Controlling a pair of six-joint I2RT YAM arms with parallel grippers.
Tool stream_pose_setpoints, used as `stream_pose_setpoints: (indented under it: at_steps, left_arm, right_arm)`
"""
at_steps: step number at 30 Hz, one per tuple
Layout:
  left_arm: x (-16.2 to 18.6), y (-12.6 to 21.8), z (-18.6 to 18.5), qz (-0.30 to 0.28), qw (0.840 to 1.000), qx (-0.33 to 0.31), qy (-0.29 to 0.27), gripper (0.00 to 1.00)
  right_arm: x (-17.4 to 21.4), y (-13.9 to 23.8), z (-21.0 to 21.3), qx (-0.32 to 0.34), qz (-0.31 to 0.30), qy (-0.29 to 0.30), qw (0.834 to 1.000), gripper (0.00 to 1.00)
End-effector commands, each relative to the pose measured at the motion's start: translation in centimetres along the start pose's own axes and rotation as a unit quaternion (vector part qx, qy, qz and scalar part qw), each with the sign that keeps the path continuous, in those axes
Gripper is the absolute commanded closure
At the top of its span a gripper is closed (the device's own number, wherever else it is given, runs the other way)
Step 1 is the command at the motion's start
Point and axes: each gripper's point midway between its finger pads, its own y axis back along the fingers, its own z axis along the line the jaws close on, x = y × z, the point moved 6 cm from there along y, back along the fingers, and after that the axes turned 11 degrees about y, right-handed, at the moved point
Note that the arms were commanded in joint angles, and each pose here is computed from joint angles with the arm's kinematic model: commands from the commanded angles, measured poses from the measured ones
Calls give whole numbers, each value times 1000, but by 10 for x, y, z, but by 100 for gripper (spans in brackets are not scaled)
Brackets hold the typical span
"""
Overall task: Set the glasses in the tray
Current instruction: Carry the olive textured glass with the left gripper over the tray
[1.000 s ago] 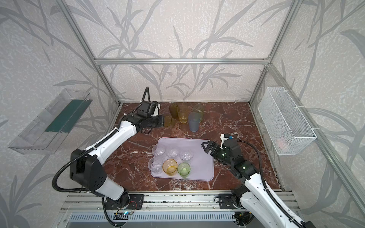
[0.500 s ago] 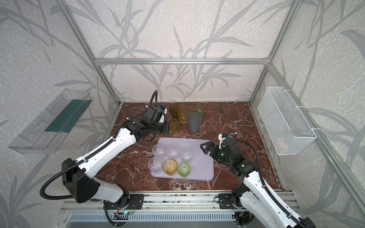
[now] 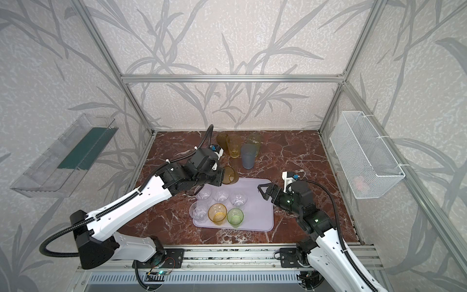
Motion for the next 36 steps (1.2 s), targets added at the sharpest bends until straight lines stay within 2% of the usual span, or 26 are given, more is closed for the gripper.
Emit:
stream_pose_setpoints:
  at_steps: [1,22,36]
  left_arm:
    - [10,-1,1,7,1000,-23,-3,100]
    - [35,-1,-49,34,998,14,-55,100]
    - [63,-19,-73,73,992,22,-96,100]
  right_arm:
    - [3,4,-1,-5,1,2,1000,1]
    - [16,21,-11,-6,-27,-16,999,1]
    - [23,21,-22,12,-25,-28,999,1]
